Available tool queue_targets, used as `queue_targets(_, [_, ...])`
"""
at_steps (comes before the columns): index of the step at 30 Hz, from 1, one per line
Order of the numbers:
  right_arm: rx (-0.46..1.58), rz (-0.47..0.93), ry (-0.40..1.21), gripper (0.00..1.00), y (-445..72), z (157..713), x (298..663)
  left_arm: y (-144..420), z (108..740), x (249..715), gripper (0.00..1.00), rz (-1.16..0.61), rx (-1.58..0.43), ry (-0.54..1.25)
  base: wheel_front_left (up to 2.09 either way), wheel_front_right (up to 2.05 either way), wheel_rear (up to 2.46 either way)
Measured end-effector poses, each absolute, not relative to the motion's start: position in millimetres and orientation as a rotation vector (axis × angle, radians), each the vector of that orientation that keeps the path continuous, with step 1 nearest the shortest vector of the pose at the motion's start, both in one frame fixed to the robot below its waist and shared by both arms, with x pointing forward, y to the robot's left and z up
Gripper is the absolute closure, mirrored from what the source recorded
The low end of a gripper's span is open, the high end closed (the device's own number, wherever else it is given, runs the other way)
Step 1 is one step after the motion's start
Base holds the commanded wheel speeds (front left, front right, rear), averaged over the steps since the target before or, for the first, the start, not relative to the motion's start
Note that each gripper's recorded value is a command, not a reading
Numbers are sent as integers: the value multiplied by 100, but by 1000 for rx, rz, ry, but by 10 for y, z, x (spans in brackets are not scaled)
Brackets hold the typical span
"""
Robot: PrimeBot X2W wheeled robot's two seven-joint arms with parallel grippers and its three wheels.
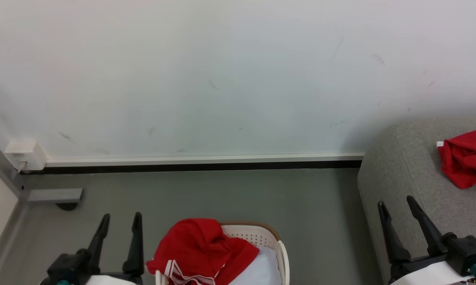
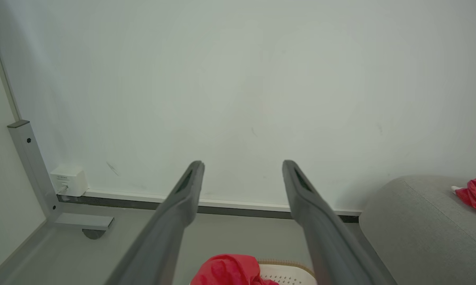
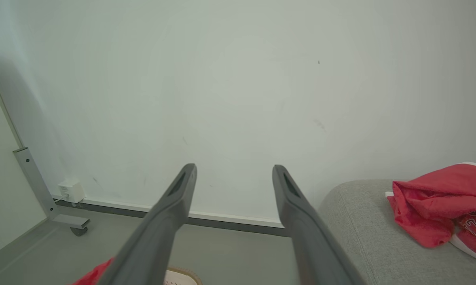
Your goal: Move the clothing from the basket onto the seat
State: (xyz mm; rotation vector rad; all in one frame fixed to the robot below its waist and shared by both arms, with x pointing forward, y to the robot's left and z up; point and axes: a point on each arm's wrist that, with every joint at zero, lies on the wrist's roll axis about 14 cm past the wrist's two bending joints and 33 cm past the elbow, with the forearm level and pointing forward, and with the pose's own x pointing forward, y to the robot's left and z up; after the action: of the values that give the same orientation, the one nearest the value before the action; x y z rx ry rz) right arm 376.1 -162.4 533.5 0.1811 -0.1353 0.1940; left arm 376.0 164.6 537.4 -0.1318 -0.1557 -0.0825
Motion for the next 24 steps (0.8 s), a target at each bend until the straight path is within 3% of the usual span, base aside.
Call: queue_targets(24, [191,190,-156,0,-1599,5400,3799,1611,5315,3799,0,-93,-139,-152,0,0,0])
